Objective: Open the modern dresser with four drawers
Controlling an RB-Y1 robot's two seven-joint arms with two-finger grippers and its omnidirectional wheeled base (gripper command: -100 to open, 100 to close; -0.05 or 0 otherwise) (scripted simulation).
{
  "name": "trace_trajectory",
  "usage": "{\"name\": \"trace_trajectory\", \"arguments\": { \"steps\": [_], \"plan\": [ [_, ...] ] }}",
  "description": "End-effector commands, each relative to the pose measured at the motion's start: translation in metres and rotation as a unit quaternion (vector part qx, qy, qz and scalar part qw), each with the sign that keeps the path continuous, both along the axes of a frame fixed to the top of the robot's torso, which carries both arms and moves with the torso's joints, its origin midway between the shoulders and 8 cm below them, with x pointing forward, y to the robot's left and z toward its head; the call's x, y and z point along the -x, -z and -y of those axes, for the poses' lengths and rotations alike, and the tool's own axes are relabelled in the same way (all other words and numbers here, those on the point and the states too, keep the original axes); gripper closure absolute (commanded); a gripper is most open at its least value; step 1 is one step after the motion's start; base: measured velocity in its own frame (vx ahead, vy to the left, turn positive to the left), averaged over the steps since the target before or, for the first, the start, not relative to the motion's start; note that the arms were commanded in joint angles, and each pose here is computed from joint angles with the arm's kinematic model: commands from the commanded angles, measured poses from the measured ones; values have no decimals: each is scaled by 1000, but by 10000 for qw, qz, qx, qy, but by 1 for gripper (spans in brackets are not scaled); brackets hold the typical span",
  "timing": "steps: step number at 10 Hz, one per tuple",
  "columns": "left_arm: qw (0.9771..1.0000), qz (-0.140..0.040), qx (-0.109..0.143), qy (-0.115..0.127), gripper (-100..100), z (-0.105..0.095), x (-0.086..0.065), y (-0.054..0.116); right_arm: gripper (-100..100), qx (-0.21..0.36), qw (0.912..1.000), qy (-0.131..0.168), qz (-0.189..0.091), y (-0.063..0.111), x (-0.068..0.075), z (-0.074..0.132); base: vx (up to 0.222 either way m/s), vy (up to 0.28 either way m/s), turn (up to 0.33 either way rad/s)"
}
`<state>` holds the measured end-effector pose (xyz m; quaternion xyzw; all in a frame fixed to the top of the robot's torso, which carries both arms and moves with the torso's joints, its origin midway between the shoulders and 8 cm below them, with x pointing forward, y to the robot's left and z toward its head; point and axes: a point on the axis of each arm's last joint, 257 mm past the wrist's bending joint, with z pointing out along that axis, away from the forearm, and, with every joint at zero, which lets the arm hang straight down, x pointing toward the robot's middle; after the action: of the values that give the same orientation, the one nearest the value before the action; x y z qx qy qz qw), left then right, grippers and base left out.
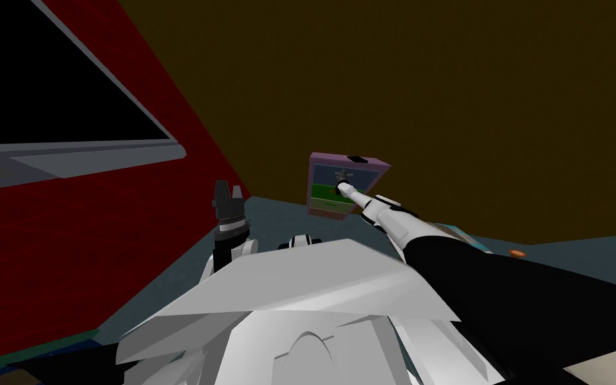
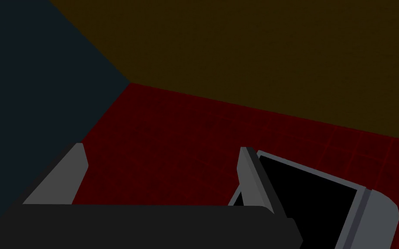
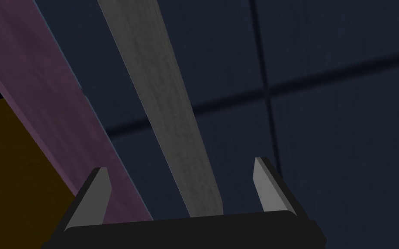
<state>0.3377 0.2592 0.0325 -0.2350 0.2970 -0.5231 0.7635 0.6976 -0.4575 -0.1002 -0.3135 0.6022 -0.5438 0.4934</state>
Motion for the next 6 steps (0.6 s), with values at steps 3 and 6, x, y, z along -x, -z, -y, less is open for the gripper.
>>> {"name": "trace_trajectory", "arguments": {
  "steps": [3,6],
  "plan": [
    [10000,-1,0,-1,0,0,0,0,100,-296,9982,-393,-341,42,6,-28,187,48,-272],
    [10000,0,-1,0,0,0,0,0,100,-353,9973,-548,-330,44,6,-43,3,-9,6]
  ]
}}
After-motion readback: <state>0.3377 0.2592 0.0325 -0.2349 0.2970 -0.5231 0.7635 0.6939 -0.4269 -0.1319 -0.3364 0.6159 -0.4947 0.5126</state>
